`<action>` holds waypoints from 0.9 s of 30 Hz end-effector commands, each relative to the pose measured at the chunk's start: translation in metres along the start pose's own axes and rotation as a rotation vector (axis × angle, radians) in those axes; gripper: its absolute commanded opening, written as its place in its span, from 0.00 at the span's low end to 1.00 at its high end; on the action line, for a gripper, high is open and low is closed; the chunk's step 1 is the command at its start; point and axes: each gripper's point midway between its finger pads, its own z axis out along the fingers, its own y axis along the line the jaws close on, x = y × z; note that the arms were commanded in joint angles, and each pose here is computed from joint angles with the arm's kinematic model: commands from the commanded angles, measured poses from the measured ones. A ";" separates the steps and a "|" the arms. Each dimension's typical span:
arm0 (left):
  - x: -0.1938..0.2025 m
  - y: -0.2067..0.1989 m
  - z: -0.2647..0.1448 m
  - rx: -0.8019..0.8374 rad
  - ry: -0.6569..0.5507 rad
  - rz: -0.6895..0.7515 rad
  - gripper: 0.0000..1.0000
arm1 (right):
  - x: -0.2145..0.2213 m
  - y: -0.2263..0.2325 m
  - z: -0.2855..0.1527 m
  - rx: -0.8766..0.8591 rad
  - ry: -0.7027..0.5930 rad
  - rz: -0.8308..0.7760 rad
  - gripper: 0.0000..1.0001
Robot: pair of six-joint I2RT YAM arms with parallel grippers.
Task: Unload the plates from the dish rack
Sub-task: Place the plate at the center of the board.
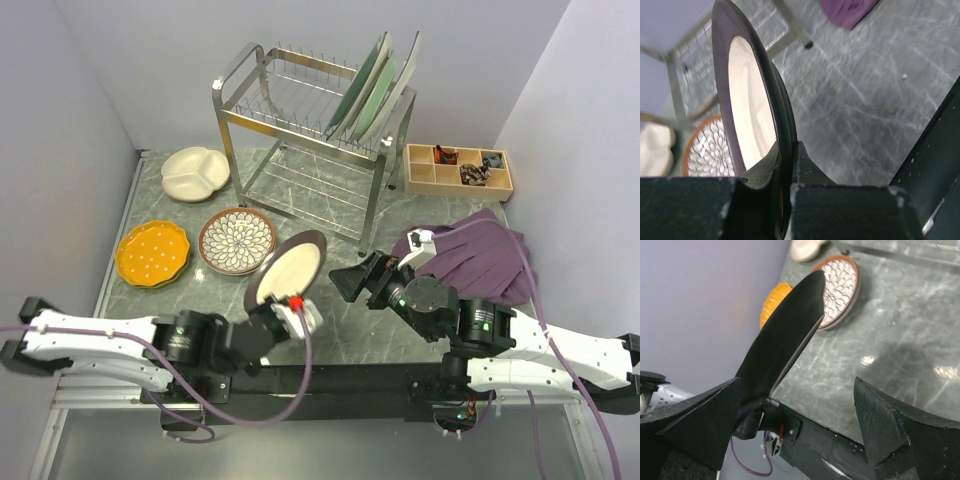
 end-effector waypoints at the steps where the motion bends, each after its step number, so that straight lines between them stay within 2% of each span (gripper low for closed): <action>1: -0.045 0.017 -0.009 -0.256 -0.153 0.000 0.01 | 0.005 -0.001 -0.003 -0.026 0.054 0.113 0.97; 8: -0.028 0.001 0.006 -0.282 -0.116 0.080 0.01 | 0.011 -0.007 0.003 -0.069 0.080 0.195 0.94; 17: -0.008 -0.014 0.020 -0.298 -0.045 0.192 0.01 | 0.028 -0.022 0.021 -0.042 0.092 0.209 0.91; 21: -0.003 -0.013 0.021 -0.313 -0.038 0.206 0.01 | 0.021 -0.037 0.017 0.015 0.054 0.199 0.90; 25: 0.002 -0.013 0.022 -0.315 -0.039 0.219 0.01 | -0.001 -0.058 0.004 0.094 -0.038 0.167 0.90; 27: 0.002 -0.015 0.023 -0.315 -0.038 0.227 0.01 | -0.010 -0.055 -0.002 0.079 -0.057 0.165 0.90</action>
